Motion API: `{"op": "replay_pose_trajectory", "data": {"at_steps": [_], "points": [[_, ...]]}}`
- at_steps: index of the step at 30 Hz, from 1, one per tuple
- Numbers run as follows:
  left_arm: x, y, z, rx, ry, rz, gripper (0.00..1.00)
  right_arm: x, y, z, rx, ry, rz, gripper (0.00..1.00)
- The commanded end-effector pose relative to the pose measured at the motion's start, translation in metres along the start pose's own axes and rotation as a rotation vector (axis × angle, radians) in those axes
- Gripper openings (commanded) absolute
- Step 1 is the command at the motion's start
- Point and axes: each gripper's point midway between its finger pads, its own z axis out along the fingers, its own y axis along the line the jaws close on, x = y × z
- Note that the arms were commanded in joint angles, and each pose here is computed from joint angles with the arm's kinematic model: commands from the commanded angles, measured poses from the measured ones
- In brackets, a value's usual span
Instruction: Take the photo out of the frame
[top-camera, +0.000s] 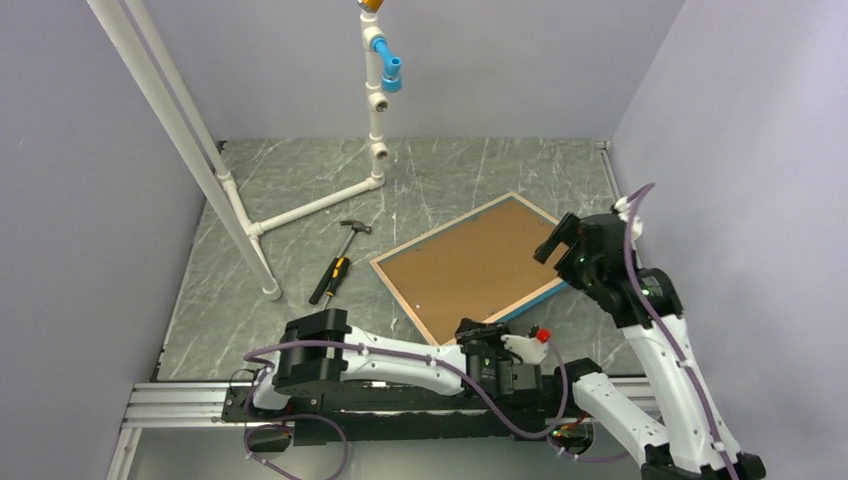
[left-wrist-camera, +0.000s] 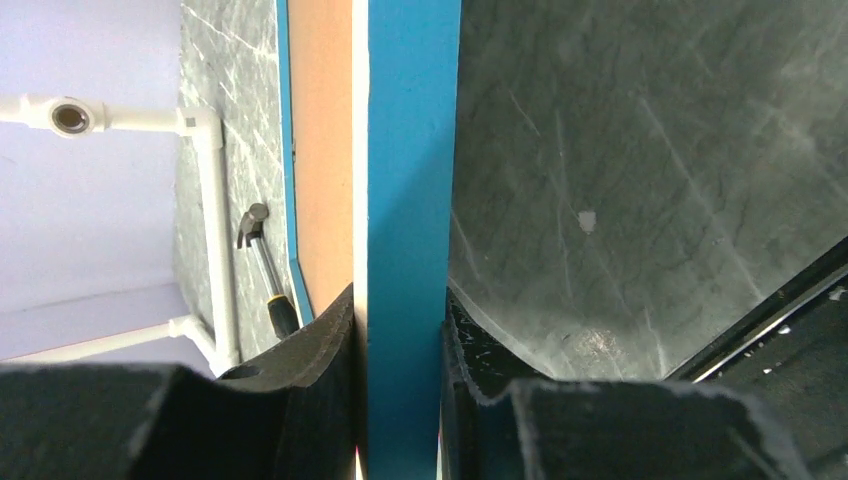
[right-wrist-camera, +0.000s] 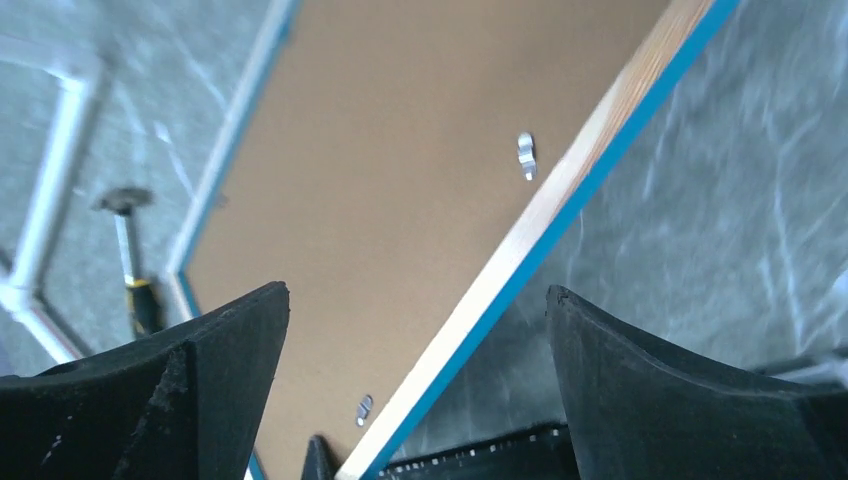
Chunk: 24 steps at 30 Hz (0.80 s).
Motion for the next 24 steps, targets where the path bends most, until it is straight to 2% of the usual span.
{"op": "replay_pose_trajectory", "data": {"at_steps": [1,8,14,20,24], "points": [[-0.043,0.062,-0.04,0.069,-0.071,-0.237,0.0,-0.065,0.013,-0.057,-0.069,-0.241,-0.12,1.0],[-0.07,0.115,-0.066,0.185,-0.114,-0.346,0.0,-0.106,0.021,-0.121,-0.133,-0.391,-0.082,0.99],[-0.081,0.153,-0.075,0.248,-0.164,-0.421,0.0,-0.123,0.028,-0.154,-0.198,-0.455,-0.105,0.99],[-0.073,0.18,-0.065,0.326,-0.172,-0.577,0.0,-0.119,0.022,-0.154,-0.202,-0.471,-0.096,0.99],[-0.067,0.207,-0.063,0.363,-0.204,-0.696,0.0,-0.108,0.02,-0.14,-0.192,-0.436,-0.104,0.99]]}}
